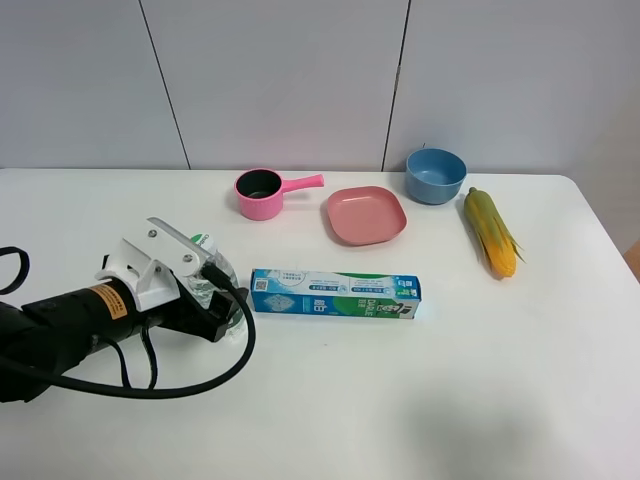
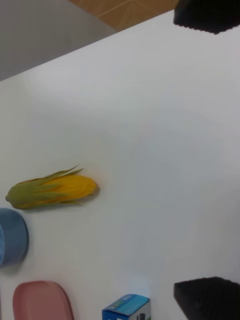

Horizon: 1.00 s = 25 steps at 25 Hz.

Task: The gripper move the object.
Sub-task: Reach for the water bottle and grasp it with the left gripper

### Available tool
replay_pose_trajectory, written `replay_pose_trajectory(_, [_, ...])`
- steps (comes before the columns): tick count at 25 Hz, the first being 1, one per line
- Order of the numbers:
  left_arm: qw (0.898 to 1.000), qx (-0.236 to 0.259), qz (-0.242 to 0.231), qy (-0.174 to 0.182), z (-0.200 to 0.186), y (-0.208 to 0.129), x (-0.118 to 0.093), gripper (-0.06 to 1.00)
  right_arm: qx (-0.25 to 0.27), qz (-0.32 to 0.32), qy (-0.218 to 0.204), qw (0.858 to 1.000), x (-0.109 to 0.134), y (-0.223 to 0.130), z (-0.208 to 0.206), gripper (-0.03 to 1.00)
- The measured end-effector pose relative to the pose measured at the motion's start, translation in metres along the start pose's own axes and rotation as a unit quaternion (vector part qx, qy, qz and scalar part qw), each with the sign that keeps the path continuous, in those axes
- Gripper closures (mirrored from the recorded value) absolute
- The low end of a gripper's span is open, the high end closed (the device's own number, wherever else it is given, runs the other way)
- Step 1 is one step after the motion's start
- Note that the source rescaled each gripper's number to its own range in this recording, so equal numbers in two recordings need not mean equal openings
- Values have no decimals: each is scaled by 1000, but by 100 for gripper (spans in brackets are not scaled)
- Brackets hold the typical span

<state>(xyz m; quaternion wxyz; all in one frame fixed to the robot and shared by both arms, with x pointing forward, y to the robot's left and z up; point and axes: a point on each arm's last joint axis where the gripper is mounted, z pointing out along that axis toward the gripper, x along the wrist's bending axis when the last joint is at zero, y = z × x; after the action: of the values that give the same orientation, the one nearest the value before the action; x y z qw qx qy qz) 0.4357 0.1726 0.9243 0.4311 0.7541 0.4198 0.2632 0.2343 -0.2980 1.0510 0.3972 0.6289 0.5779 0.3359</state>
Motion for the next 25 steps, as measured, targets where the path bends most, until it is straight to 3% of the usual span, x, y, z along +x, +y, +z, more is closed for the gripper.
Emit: replay_pose_trajectory(25, [1000,17,-2,-4,12,6,-2,-6,0,0,0,1000,0,0,0,-3])
